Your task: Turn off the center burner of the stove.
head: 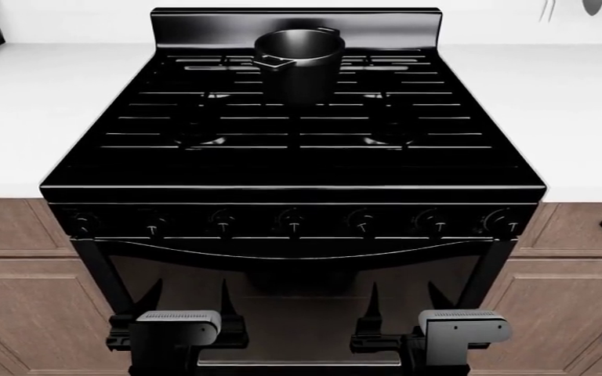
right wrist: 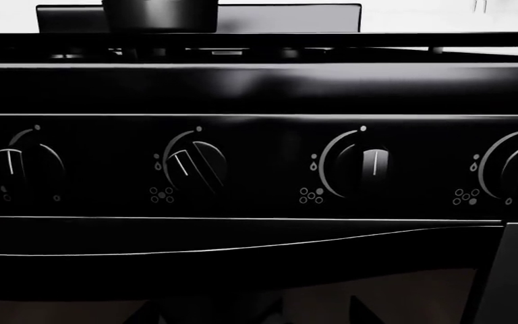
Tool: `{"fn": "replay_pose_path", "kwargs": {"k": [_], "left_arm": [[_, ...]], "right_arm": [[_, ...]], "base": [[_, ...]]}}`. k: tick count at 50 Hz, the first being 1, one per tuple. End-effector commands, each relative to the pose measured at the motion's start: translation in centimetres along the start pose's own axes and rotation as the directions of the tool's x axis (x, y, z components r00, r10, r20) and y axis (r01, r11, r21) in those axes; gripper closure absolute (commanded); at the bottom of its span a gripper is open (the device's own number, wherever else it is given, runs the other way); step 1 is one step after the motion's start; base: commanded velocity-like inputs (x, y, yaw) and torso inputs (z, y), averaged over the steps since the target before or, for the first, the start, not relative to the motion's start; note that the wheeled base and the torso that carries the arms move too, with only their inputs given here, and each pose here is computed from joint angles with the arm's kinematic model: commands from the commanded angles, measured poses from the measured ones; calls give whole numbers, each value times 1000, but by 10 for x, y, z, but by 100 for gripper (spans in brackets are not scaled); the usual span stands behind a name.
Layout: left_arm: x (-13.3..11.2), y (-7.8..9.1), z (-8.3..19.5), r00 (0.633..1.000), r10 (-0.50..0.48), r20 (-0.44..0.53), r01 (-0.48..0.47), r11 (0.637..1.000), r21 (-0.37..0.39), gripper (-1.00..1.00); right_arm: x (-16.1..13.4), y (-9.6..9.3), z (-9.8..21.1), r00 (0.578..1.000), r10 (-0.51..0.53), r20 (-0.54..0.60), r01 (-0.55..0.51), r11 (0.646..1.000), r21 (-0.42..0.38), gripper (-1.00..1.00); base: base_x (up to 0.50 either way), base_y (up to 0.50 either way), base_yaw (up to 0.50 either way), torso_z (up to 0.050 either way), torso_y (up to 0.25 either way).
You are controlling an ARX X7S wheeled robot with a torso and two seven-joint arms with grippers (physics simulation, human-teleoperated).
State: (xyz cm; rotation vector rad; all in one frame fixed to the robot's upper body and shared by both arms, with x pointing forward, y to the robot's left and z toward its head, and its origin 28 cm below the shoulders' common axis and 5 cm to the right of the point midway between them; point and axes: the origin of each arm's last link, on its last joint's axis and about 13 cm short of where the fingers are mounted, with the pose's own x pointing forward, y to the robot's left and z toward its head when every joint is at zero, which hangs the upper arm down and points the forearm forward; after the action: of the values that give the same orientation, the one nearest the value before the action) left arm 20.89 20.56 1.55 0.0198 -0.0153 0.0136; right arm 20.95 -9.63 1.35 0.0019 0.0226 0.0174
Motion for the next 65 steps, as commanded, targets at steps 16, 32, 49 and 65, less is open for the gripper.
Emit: {"fn": "replay_pose_path", "kwargs": {"k": [16, 32, 49, 65], "left_arm": [[0, 0, 0, 1000, 3, 2, -3, 1000, -4, -100], [-33, -7, 89, 959, 33, 280, -13, 997, -74, -100], [-32, -5, 108, 930, 16, 366, 10, 998, -67, -100], [-29, -6, 101, 936, 13, 352, 13, 997, -73, -100]], "right_arm": [[0, 0, 0, 1000, 2, 2, -2, 1000, 2, -100], [-1, 0, 2, 1000, 3, 9, -3, 1000, 12, -100], [-2, 10, 20, 999, 26, 40, -26, 1000, 1, -100], [-2, 16, 23, 996, 77, 41, -76, 997, -15, -100]], "base": [[56, 0, 0, 0, 0], [56, 0, 0, 0, 0], [57, 0, 0, 0, 0], [57, 0, 0, 0, 0]]}}
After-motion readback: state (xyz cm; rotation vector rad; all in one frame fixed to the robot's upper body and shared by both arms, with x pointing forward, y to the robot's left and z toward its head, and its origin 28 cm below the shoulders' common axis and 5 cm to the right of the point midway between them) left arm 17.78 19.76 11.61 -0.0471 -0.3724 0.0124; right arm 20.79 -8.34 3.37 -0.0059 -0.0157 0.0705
